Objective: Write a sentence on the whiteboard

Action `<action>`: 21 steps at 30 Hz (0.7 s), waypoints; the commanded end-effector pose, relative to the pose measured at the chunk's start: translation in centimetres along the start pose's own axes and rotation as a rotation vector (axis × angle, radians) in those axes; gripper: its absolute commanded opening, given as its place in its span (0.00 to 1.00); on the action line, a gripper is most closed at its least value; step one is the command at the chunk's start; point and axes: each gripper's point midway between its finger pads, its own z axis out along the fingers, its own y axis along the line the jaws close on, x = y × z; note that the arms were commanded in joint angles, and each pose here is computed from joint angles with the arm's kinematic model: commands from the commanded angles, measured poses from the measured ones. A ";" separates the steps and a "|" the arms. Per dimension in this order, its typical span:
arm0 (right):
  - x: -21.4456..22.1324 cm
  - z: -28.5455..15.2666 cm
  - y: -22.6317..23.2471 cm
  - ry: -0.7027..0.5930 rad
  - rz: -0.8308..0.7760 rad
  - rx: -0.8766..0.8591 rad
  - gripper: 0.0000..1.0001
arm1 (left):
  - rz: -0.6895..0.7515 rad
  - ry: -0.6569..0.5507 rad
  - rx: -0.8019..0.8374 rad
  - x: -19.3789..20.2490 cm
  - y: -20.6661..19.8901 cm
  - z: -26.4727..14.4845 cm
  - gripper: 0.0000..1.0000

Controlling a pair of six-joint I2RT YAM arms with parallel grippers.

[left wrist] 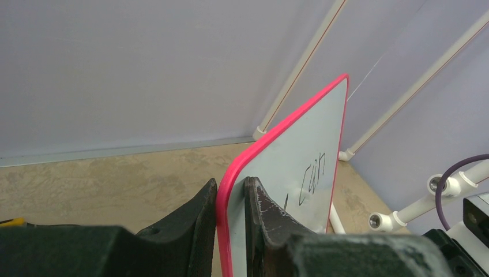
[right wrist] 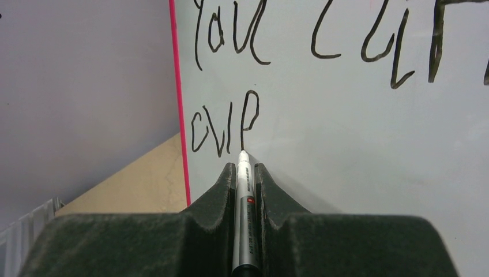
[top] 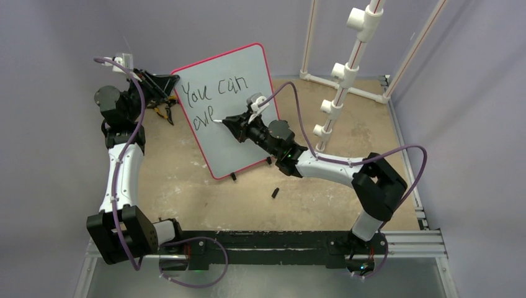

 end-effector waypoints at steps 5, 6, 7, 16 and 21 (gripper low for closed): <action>-1.7 -1.3 -1.8 -0.040 -0.005 0.096 0.00 | 0.003 -0.002 0.014 0.0 -0.3 -0.2 0.18; -2.1 -1.3 -1.9 -0.050 -0.005 0.106 0.00 | 0.003 -0.001 0.014 0.0 -0.3 -0.2 0.18; -2.4 -1.3 -1.9 -0.057 -0.006 0.110 0.00 | 0.004 -0.002 0.014 0.0 -0.3 -0.2 0.18; -5.7 -2.1 -0.5 -0.127 -0.033 0.051 0.00 | 0.008 -0.005 0.014 0.0 -0.3 -0.2 0.18; -7.4 -3.9 1.1 -0.142 -0.054 -0.027 0.00 | 0.003 0.000 0.011 0.2 -0.1 -0.2 0.18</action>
